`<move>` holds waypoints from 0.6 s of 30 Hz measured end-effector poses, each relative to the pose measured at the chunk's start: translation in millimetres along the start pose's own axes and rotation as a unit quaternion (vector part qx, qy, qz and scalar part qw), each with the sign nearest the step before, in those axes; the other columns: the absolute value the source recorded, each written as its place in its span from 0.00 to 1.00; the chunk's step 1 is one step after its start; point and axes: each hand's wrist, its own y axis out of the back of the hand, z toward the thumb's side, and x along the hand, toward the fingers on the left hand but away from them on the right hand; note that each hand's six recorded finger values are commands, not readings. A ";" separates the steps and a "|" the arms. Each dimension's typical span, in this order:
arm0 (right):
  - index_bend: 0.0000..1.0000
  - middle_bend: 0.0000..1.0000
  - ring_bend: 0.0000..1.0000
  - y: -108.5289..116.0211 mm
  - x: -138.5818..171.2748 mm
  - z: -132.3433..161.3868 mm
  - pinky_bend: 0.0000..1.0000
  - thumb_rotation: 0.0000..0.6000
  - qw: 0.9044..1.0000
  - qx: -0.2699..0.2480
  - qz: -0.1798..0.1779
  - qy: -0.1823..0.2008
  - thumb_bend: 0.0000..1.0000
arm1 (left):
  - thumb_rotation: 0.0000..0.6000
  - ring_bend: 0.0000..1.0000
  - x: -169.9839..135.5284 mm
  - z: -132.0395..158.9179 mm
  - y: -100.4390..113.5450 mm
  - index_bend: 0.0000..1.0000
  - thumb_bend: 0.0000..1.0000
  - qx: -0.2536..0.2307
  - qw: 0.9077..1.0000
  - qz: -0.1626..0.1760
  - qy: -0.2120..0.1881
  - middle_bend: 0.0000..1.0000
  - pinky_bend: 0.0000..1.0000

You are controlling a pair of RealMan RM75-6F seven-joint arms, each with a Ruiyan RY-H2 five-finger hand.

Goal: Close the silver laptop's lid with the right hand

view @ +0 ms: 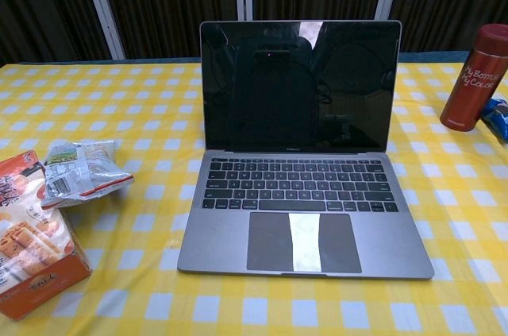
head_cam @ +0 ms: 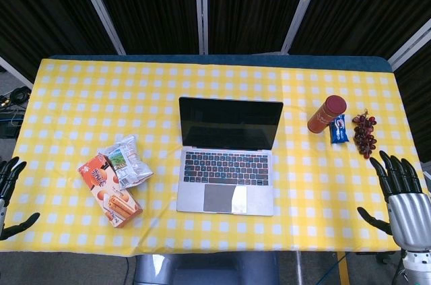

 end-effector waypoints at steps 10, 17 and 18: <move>0.00 0.00 0.00 -9.5 -6.5 0.5 0.00 1.00 1.000 0.004 0.016 0.006 0.00 | 1.00 0.00 1.9 -2.6 0.5 0.00 0.00 0.016 1.000 0.007 0.009 0.00 0.00; 0.00 0.00 0.00 -18.4 -44.0 7.0 0.00 1.00 0.998 0.012 0.044 0.041 0.26 | 1.00 0.00 9.4 -3.4 -9.0 0.00 0.00 0.020 1.000 -0.002 0.015 0.00 0.00; 0.00 0.00 0.00 -18.5 -51.7 9.2 0.00 1.00 0.998 0.011 0.046 0.048 0.31 | 1.00 0.00 10.2 -3.5 -9.9 0.00 0.00 0.020 1.000 -0.004 0.016 0.00 0.00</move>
